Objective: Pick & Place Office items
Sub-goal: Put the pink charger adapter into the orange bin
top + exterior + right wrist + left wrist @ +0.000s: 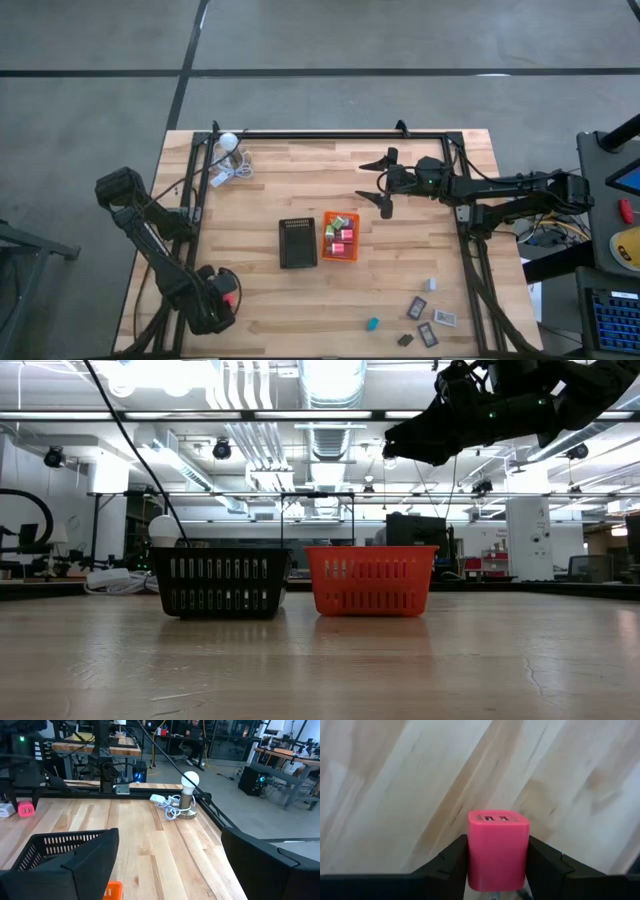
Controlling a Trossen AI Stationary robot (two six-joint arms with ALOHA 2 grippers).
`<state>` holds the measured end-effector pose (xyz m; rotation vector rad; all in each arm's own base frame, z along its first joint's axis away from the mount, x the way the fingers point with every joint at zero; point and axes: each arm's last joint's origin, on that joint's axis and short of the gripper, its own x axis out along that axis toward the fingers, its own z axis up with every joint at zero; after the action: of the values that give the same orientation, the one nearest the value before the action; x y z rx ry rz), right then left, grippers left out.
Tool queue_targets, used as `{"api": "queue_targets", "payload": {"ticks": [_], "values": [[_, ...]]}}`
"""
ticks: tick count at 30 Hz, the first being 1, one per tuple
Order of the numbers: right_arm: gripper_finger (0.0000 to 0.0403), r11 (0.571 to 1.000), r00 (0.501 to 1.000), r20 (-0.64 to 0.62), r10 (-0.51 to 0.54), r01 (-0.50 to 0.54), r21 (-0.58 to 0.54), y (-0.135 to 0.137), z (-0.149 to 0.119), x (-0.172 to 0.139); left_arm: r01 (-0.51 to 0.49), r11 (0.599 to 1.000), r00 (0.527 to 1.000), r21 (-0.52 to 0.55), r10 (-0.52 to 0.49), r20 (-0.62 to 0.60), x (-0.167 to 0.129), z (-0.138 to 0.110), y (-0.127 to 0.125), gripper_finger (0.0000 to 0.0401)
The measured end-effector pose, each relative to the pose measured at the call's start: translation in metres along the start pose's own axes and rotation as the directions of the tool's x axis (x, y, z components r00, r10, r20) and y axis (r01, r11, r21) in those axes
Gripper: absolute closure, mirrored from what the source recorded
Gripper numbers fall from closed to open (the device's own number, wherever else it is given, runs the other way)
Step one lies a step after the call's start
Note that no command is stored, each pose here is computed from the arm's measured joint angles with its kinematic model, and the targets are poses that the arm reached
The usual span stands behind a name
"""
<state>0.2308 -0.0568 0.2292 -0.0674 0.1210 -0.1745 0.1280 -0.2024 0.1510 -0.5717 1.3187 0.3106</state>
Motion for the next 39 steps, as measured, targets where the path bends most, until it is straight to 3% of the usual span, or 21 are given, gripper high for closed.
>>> {"api": "queue_targets", "payload": {"ticks": [5,9,14,21,29,39], "values": [[0.0062,1.000,1.000,0.000,0.000,0.000,0.000,0.000,0.000,0.000,0.016,0.999,0.994,0.029,-0.019,0.109,-0.020,0.013,-0.008,0.0243],[0.0059,1.000,1.000,0.000,0.000,0.000,0.000,0.000,0.000,0.000,-0.009,0.996,0.953,0.086,-0.018,0.304,-0.037,0.025,-0.017,0.0244],[0.0053,1.000,1.000,0.000,0.001,-0.001,0.000,0.000,0.000,0.000,-0.030,0.991,0.844,0.131,-0.045,0.534,-0.054,0.039,-0.030,0.0242],[0.0060,1.000,1.000,0.000,0.001,-0.001,0.000,0.000,0.000,0.000,-0.037,0.997,0.668,0.067,-0.026,0.744,-0.063,0.065,-0.038,0.0238],[0.0058,1.000,1.000,0.000,0.001,-0.001,0.000,0.000,0.000,0.000,-0.087,0.994,0.564,0.065,-0.004,0.826,-0.063,0.113,-0.043,0.0237],[0.0059,1.000,1.000,0.000,0.000,0.000,0.000,0.000,0.000,0.000,-0.068,0.958,0.523,0.279,-0.204,0.828,-0.038,0.169,-0.030,0.0236]]}}
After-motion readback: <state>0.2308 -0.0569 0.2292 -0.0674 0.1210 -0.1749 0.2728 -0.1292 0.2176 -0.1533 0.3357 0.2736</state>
